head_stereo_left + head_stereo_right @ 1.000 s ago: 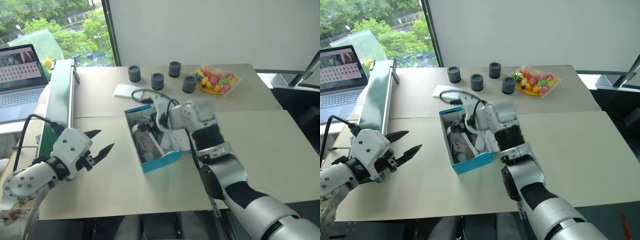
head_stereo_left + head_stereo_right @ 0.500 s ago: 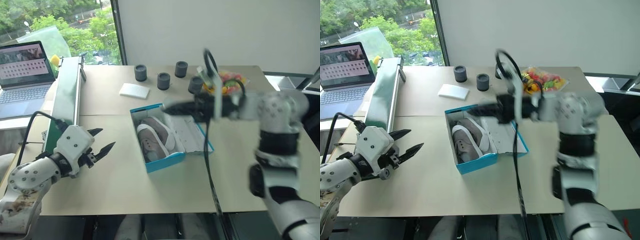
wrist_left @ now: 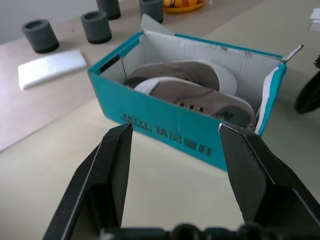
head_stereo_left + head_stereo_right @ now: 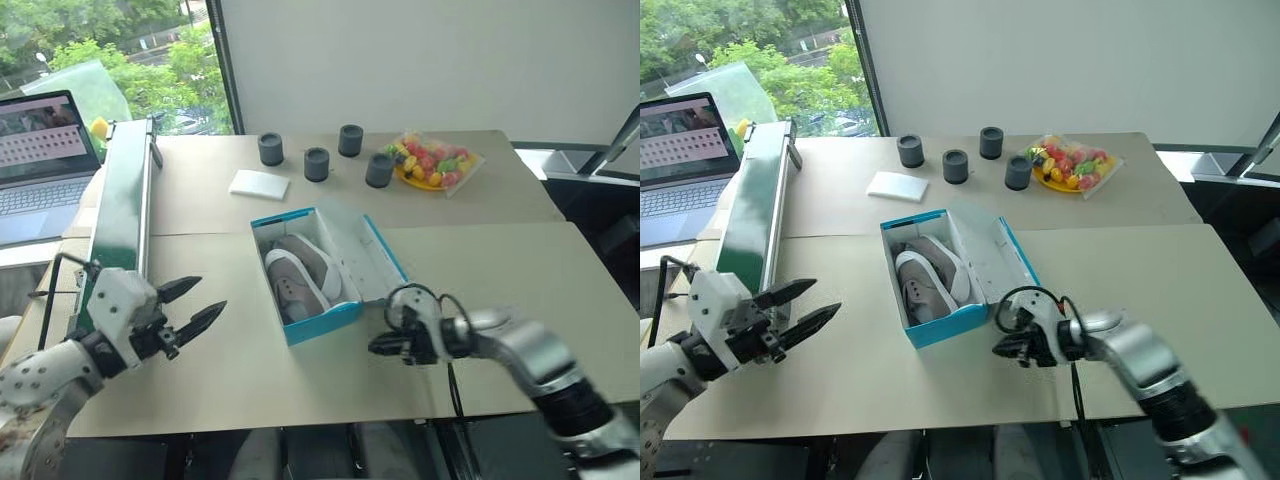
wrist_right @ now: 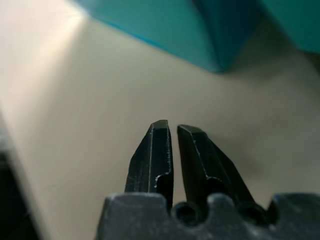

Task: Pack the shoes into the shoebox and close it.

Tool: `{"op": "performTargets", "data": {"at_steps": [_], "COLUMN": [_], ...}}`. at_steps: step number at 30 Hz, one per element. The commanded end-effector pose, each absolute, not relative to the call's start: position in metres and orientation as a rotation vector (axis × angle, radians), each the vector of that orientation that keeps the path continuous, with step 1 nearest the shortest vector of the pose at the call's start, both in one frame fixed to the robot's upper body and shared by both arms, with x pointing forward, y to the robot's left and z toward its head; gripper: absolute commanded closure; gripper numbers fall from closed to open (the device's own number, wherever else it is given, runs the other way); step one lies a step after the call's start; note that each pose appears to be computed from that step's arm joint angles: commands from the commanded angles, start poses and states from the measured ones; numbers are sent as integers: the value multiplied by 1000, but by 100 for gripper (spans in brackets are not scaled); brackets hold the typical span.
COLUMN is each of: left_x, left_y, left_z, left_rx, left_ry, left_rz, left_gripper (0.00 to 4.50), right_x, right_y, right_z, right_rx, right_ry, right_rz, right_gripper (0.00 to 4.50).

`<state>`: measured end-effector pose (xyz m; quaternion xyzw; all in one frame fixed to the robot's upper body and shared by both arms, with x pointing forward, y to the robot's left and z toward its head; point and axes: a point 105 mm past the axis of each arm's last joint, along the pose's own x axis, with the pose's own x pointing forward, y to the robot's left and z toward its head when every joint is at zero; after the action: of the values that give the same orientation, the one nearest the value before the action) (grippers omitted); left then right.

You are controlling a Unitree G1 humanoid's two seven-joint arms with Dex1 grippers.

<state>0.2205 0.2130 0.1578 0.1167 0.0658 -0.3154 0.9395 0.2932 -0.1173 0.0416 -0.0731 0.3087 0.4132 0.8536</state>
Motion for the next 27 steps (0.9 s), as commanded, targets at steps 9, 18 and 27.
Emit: {"op": "performTargets", "data": {"at_steps": [9, 18, 27], "left_x": [216, 223, 221], "left_y": [223, 218, 215], "left_z": [157, 163, 165], "left_rx": [331, 351, 354], "left_ry": [160, 145, 138], "left_rz": [-699, -731, -736], "left_gripper": [157, 157, 157], "right_x": [310, 320, 335], "right_y": [-160, -170, -152], "right_z": [35, 26, 98], "right_rx": [134, 707, 1257], "right_ry": [427, 365, 87], "right_rz": [312, 35, 292], "right_gripper": [387, 387, 387]}}
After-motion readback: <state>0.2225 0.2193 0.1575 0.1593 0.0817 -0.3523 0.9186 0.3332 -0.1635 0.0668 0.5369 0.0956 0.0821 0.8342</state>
